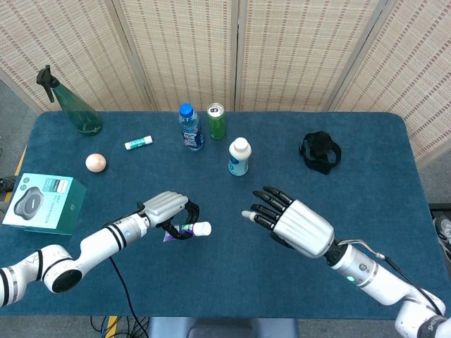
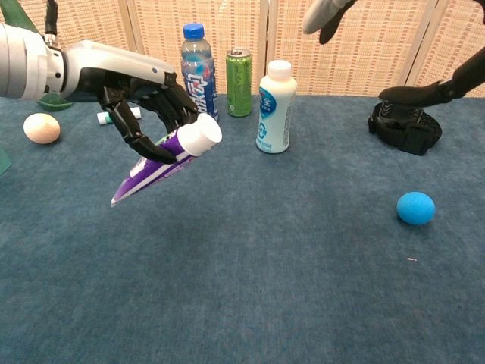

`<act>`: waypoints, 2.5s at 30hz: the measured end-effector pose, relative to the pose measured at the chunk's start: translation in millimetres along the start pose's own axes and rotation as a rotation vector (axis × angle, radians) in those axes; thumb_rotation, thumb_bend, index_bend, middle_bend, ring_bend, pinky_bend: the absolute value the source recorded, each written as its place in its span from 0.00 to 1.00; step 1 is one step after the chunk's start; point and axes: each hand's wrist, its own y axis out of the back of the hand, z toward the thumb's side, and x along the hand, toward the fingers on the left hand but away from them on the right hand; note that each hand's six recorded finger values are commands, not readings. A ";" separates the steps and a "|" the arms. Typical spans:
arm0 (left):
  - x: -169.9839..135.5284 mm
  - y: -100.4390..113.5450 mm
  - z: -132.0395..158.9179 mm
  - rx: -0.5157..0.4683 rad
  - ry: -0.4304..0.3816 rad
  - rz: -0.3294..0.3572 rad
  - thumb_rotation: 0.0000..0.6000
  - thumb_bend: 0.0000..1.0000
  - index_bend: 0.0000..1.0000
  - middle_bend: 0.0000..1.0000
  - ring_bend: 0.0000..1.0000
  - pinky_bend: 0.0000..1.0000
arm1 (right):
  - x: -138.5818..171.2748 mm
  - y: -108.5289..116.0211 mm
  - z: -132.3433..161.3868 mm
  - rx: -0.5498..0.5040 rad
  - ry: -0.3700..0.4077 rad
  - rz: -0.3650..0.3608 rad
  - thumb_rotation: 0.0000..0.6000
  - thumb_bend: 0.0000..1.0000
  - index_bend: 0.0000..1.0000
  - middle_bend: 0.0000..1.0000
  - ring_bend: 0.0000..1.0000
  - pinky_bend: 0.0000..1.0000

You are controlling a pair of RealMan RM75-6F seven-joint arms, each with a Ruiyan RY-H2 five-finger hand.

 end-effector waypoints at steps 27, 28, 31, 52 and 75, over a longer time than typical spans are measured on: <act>5.1 1.6 17.8 -0.109 -0.102 -0.097 1.00 0.37 0.57 0.58 0.33 0.22 | -49.6 -19.9 40.7 0.177 0.211 -0.064 1.00 0.22 0.31 0.32 0.12 0.16; 5.4 1.8 17.7 -0.111 -0.106 -0.100 1.00 0.37 0.57 0.58 0.33 0.22 | -51.2 -20.7 41.9 0.182 0.214 -0.068 1.00 0.22 0.31 0.32 0.12 0.16; 6.3 2.4 18.5 -0.117 -0.118 -0.109 1.00 0.37 0.57 0.58 0.33 0.22 | -55.2 -22.4 44.0 0.192 0.220 -0.077 1.00 0.22 0.32 0.32 0.12 0.16; 11.6 7.4 22.7 -0.151 -0.167 -0.151 1.00 0.37 0.58 0.58 0.33 0.22 | -71.0 -26.3 53.1 0.186 0.233 -0.101 1.00 0.21 0.37 0.33 0.12 0.16; 15.4 8.2 24.2 -0.181 -0.176 -0.172 1.00 0.38 0.58 0.58 0.33 0.22 | -74.7 -28.9 54.1 0.187 0.231 -0.111 1.00 0.21 0.44 0.35 0.13 0.16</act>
